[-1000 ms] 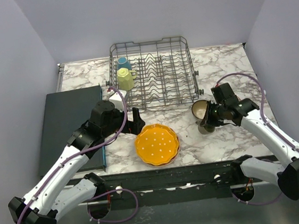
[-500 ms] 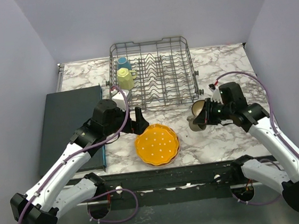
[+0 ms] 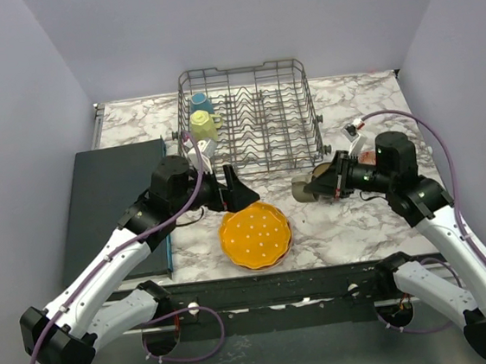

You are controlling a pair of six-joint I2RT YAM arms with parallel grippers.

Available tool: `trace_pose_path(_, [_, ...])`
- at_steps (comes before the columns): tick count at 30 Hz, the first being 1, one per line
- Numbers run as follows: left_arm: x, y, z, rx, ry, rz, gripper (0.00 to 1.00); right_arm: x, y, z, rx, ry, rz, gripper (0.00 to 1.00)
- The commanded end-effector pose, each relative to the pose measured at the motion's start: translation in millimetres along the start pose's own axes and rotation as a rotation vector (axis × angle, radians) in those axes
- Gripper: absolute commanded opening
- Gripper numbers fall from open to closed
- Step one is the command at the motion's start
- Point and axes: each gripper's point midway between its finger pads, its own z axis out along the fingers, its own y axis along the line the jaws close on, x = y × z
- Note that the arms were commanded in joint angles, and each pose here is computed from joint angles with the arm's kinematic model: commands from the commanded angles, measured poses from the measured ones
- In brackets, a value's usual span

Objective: Load the mixed dishes into the dish rack
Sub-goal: Pick up the cup at the center of the board.

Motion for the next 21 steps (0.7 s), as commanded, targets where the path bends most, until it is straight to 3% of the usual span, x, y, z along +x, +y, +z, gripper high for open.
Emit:
trace_pose_path(1, [-8.2, -43.8, -0.6, 0.22, -0.009, -0.062, 0.99, -8.9, 43.5, -3.9, -0.23, -0.013, -0.02, 0.0])
trace_pose_path(12, [-12.3, -88.0, -17.4, 0.48, -0.014, -0.004, 0.99, -8.7, 89.7, -20.4, -0.494, 0.019, 0.021, 0.01])
trace_pose_path(21, [-20.6, -107.5, -30.0, 0.578, -0.041, 0.165, 0.99, -12.1, 114.9, -33.7, -0.634, 0.064, 0.116, 0.0])
